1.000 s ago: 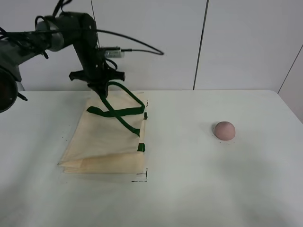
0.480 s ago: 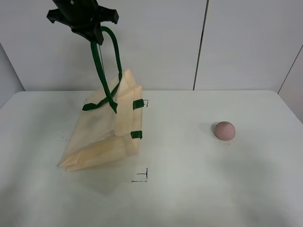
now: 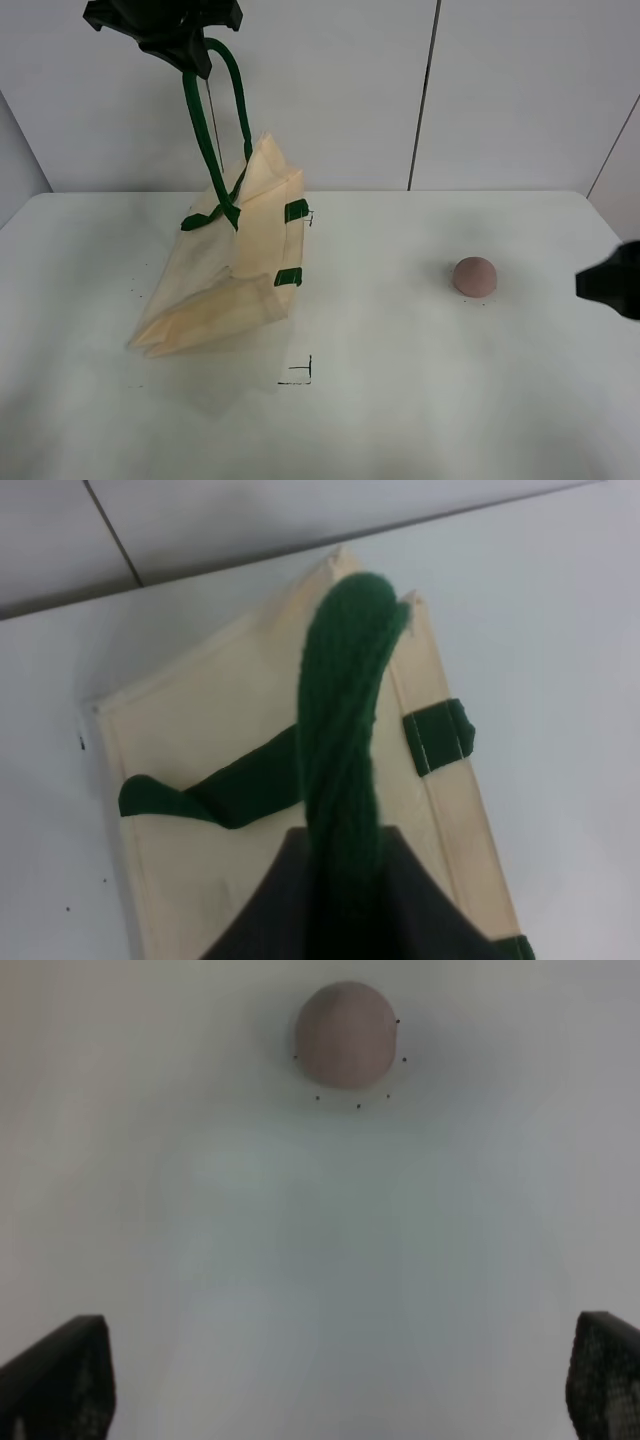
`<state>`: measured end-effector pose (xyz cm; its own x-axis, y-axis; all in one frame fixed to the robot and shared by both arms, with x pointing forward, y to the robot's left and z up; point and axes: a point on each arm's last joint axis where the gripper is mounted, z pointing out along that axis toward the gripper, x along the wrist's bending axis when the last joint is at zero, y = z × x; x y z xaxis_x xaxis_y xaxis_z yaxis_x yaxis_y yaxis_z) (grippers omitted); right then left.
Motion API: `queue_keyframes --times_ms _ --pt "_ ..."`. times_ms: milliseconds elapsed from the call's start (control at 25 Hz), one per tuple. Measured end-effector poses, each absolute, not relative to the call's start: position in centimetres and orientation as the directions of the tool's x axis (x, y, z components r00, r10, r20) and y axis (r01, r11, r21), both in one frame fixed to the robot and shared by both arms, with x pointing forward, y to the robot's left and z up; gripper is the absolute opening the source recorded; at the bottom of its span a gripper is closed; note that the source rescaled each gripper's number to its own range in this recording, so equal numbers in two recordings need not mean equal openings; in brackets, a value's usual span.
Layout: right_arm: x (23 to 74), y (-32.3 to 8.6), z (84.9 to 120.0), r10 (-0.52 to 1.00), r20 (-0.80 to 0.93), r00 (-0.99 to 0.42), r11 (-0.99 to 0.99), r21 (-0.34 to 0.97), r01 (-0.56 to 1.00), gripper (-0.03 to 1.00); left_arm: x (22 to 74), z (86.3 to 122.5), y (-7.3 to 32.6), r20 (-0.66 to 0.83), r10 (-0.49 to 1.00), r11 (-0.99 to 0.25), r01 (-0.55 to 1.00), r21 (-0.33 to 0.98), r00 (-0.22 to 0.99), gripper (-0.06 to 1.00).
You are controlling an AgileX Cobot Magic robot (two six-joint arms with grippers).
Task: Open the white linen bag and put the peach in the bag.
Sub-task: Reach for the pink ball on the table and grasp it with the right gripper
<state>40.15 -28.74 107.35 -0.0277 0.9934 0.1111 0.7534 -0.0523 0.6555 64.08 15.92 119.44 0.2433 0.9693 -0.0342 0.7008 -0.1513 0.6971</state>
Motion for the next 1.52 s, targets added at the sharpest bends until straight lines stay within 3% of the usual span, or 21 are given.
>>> queue_keyframes --times_ms 280,560,960,1360,1440,1520 --pt "55.5 -27.6 104.6 0.994 0.084 -0.07 0.02 0.494 0.869 1.0 63.6 120.2 16.1 -0.036 0.969 -0.147 0.69 0.709 0.244 0.0" --pt "64.2 -24.5 99.4 0.988 0.093 -0.123 0.081 0.365 0.928 1.0 63.6 120.2 16.1 -0.036 0.969 -0.147 0.69 0.709 0.244 0.0" --pt "66.4 -24.9 91.0 0.994 0.049 -0.099 0.088 0.191 0.978 1.0 63.6 120.2 16.1 -0.036 0.969 -0.147 0.69 0.709 0.244 0.0" --pt "67.0 -25.1 88.6 0.996 0.034 -0.08 0.072 0.193 0.978 1.0 63.6 120.2 16.1 -0.036 0.969 -0.147 0.69 0.709 0.244 0.0" --pt "67.0 -25.1 88.6 0.996 0.032 -0.082 0.074 0.193 0.978 0.94 63.6 120.2 16.1 -0.036 0.969 -0.147 0.69 0.709 0.244 0.0" --pt "67.0 -25.1 88.7 0.996 0.025 -0.087 0.081 0.193 0.978 0.76 63.6 120.2 16.1 -0.036 0.969 -0.147 0.69 0.709 0.244 0.0"
